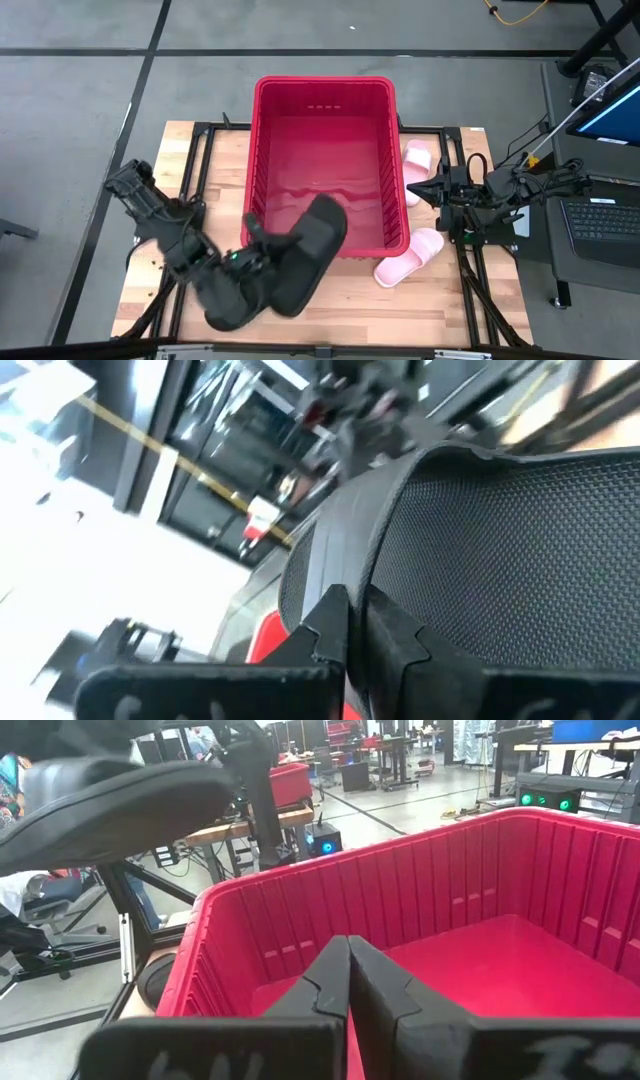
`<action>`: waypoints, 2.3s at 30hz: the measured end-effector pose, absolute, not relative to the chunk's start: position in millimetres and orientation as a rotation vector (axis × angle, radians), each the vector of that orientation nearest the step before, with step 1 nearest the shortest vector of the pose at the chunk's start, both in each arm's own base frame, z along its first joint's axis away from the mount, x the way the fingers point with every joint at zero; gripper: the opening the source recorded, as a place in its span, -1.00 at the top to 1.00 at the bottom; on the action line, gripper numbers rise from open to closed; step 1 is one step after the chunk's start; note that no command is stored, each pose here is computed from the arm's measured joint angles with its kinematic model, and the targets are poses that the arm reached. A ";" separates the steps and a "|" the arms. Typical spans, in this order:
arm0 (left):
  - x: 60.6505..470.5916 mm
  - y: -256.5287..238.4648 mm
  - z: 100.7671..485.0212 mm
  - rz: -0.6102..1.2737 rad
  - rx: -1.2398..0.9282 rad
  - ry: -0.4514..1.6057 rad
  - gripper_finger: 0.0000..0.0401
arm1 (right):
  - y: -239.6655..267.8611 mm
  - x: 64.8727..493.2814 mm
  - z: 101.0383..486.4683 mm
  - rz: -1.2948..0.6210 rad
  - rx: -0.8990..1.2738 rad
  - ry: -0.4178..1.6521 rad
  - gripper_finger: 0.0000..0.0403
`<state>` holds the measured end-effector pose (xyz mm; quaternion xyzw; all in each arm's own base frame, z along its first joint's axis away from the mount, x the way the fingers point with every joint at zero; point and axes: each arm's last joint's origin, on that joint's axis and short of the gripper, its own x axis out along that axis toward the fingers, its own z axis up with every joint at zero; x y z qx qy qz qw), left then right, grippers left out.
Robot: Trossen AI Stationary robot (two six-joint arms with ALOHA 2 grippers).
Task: Pick and place slides into bin
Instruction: Put the top left black slide into the red bin
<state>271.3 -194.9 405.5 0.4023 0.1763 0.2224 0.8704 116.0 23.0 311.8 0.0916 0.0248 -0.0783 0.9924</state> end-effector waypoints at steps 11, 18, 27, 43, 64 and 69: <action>314.5 -116.8 409.1 0.729 0.733 0.440 0.97 | 23.7 118.3 328.9 -0.141 0.211 -0.117 0.94; 330.6 -59.0 412.6 0.952 0.606 0.446 0.97 | 25.5 124.0 342.7 -0.156 0.045 -0.243 0.94; 339.0 6.4 406.6 1.095 0.471 0.446 0.97 | 30.7 148.2 350.4 -0.262 -0.100 -0.225 0.94; 367.6 62.7 369.7 1.212 0.450 0.540 0.97 | 23.0 211.7 407.0 -0.395 -0.209 0.101 0.94; 365.4 73.4 372.6 1.280 0.430 0.522 0.97 | 20.4 250.4 387.1 -0.436 -0.074 0.186 0.79; 363.0 82.3 371.6 1.307 0.371 0.493 0.97 | 20.4 250.3 387.5 -0.436 -0.070 0.182 0.75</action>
